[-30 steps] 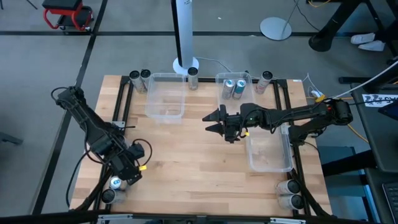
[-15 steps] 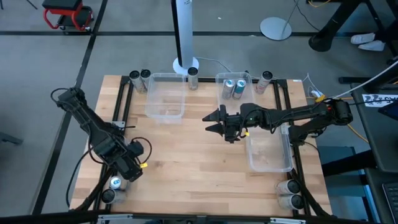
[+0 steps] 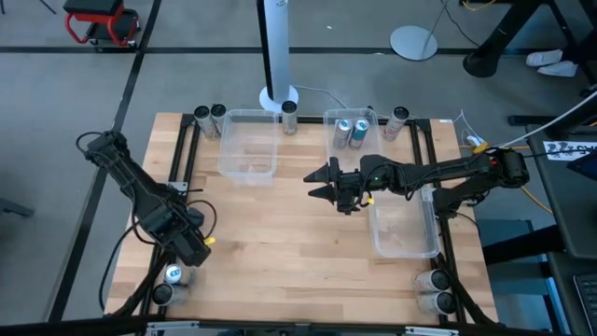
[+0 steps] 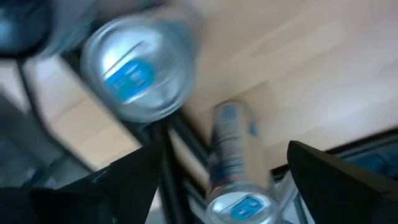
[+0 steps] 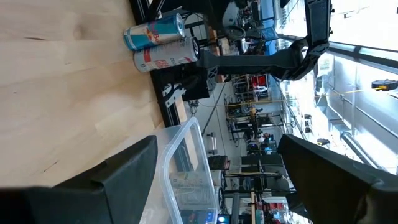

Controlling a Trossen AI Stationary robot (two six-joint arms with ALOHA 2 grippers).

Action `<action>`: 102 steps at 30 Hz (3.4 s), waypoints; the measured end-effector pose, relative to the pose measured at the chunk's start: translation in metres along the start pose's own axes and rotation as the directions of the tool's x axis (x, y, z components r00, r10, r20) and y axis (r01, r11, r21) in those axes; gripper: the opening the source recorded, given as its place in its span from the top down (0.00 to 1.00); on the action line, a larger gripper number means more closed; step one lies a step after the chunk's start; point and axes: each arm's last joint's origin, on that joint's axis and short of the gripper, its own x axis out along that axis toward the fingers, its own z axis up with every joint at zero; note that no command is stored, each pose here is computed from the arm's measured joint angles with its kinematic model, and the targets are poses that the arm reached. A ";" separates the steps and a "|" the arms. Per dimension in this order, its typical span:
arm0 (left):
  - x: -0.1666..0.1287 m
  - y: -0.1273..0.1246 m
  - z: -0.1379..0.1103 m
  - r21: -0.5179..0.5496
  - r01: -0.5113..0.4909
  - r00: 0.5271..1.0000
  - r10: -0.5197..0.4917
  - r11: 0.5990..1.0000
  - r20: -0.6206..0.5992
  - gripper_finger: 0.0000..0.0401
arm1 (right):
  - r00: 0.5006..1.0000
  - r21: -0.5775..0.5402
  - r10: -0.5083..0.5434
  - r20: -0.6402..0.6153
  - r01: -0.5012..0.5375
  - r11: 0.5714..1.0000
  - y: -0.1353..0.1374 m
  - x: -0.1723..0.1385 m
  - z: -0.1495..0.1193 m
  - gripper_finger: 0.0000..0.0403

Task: Sort soda cans
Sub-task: Put the blue soda can into the top right transparent bin

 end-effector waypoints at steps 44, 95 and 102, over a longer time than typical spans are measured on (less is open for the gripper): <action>0.053 0.016 0.013 -0.127 -0.089 0.958 0.120 0.988 0.261 0.23 | 1.000 0.027 -0.001 0.000 0.000 1.000 0.000 0.000 0.000 0.16; 0.000 -0.071 0.127 0.469 0.013 0.836 -0.267 0.883 0.479 0.42 | 0.996 0.046 0.092 -0.018 -0.091 0.995 -0.003 -0.018 0.002 0.16; -0.005 -0.104 0.156 0.556 -0.111 0.862 -0.199 0.823 0.466 0.42 | 0.992 0.050 0.123 -0.024 -0.122 0.991 0.000 -0.019 0.002 0.16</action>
